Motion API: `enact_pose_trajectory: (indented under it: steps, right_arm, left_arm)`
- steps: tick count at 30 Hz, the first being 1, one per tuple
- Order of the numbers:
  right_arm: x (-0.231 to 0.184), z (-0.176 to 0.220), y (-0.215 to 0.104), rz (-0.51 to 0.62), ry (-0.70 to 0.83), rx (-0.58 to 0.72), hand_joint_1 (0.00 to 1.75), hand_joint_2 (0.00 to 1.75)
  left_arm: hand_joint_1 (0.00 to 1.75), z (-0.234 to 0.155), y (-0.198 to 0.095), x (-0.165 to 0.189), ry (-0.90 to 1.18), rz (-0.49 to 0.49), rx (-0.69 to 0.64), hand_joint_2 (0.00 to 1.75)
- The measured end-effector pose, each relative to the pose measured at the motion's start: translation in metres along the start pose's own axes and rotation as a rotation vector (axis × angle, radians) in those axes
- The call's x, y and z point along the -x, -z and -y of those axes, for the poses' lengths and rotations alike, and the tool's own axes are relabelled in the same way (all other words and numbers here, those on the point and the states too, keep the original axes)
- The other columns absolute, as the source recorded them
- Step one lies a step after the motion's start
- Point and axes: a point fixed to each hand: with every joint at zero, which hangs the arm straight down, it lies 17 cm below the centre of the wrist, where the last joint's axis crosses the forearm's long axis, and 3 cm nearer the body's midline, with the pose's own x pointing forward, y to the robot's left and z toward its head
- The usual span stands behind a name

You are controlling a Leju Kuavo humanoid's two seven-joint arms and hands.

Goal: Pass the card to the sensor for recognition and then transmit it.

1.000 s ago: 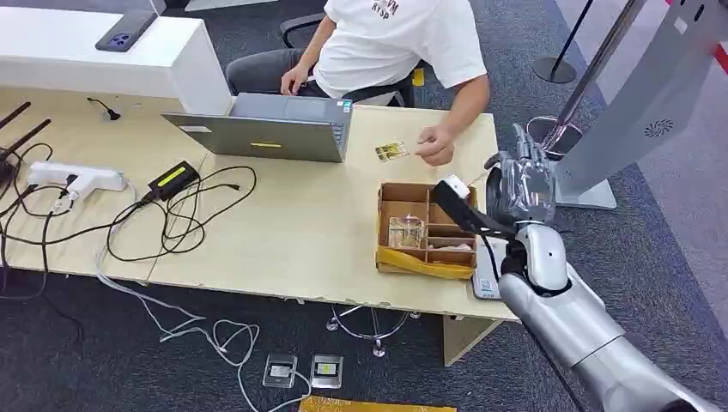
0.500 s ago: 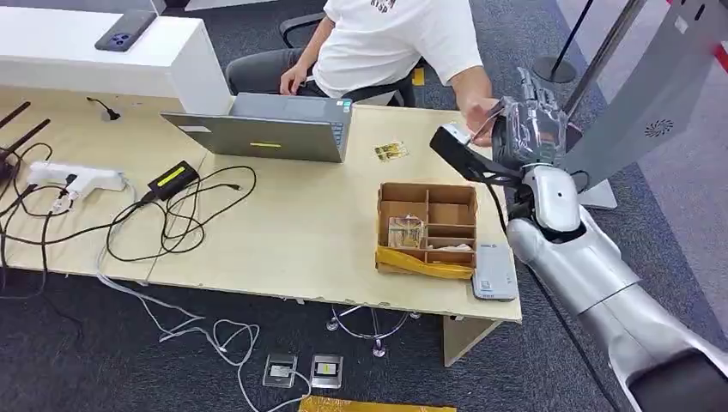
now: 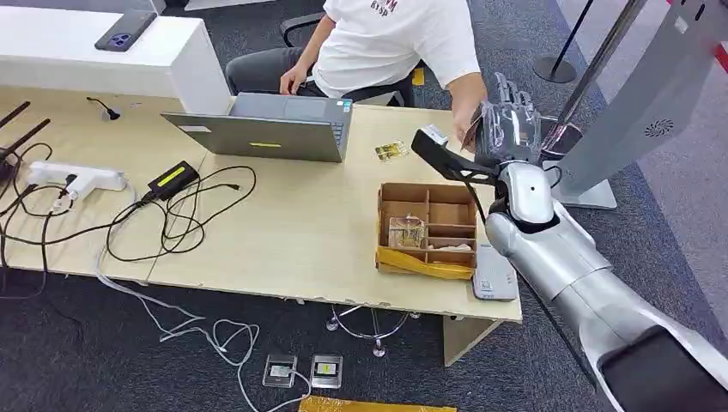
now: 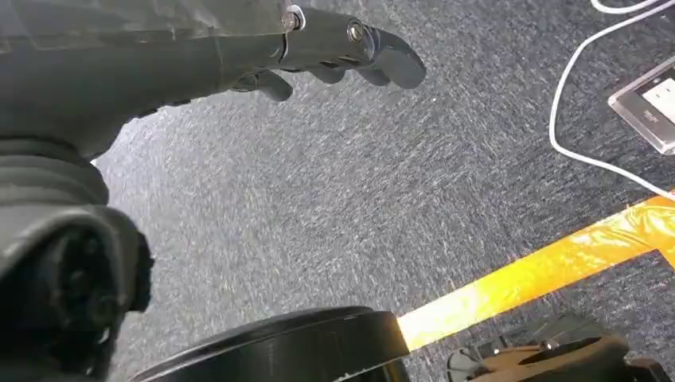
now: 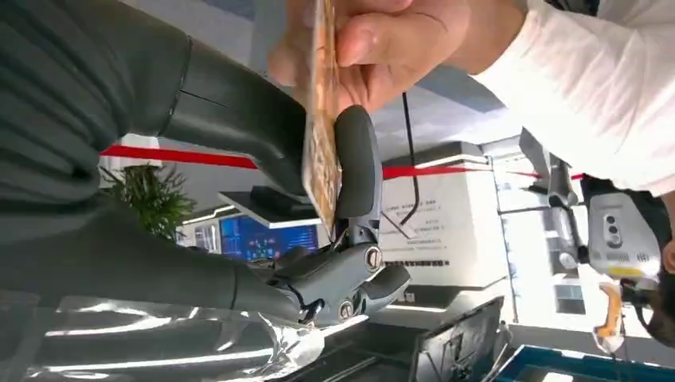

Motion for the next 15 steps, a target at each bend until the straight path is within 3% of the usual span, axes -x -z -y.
enact_pose_trajectory:
  steps: [10, 11, 15]
  right_arm:
    - [0.011, -0.020, -0.008, -0.024, -0.019, -0.020, 0.16, 1.75]
    - [0.012, -0.021, -0.008, -0.023, -0.023, -0.023, 0.00, 1.75]
    - [0.013, -0.020, -0.009, -0.025, -0.024, -0.008, 0.00, 1.75]
  left_arm:
    - [0.00, -0.003, 0.002, 0.000, 0.022, 0.009, -0.003, 0.00]
    - [0.00, -0.002, 0.001, 0.000, 0.026, 0.011, -0.002, 0.00]
    - [0.00, -0.003, 0.001, 0.001, 0.024, 0.008, -0.002, 0.00]
